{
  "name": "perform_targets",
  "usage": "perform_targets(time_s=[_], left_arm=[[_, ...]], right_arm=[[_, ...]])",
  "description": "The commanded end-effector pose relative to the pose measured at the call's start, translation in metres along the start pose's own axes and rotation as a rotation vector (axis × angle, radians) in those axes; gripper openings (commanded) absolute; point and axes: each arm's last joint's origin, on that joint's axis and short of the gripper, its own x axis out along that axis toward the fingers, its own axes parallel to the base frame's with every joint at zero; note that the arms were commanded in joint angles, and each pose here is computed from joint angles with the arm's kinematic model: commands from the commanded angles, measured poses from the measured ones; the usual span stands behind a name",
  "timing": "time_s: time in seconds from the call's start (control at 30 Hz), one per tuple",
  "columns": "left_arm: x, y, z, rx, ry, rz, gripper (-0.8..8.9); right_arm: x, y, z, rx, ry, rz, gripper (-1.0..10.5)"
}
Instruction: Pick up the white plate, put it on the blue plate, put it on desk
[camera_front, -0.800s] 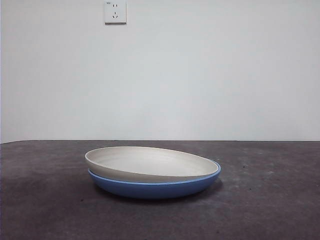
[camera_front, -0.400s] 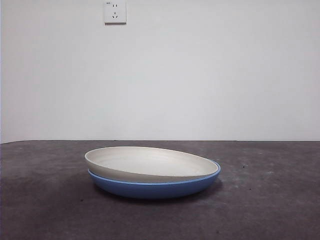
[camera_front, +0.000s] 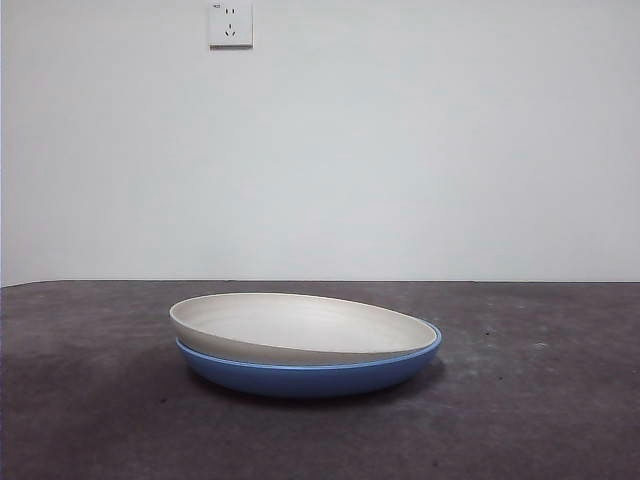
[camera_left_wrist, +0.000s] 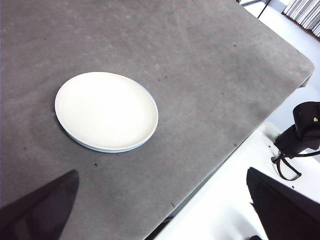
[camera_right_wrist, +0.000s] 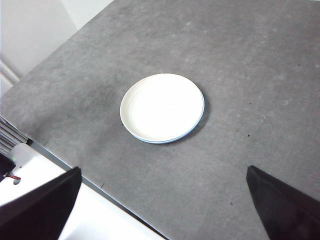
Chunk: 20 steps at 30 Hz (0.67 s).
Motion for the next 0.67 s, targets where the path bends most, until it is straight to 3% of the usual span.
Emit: perform_targets(time_s=[0.03,0.07,0.13,0.17,0.2,0.67], left_arm=[[-0.0014,-0.0010,0.0005,0.015,0.003,-0.005,5.57],[-0.0014,-0.0009,0.0004,0.015,0.005,-0.003,4.73],[-0.0014,-0.0009,0.0003,0.014,0.005,-0.003,2.07],[-0.0014,-0.0009,0.0003,0.014,0.005,-0.003,0.85],[-0.0014,-0.0009,0.0003,0.014,0.005,-0.003,-0.07],[-0.0015,-0.0010,0.0006,0.008,0.002,-0.003,0.19]], right_arm=[[-0.0020,-0.0009,-0.0051,0.018,0.063,-0.010,5.4],[-0.0020,-0.0009,-0.0051,0.018,0.063,-0.009,4.4],[-0.0020,-0.0009,-0.0051,0.018,0.062,-0.011,0.9],[-0.0020,-0.0009,-0.0051,0.018,0.062,-0.011,-0.1],[-0.0020,-0.0009,-0.0051,0.018,0.062,-0.011,0.2],[-0.0021,-0.0010,-0.0050,0.017,0.062,-0.013,0.1]])
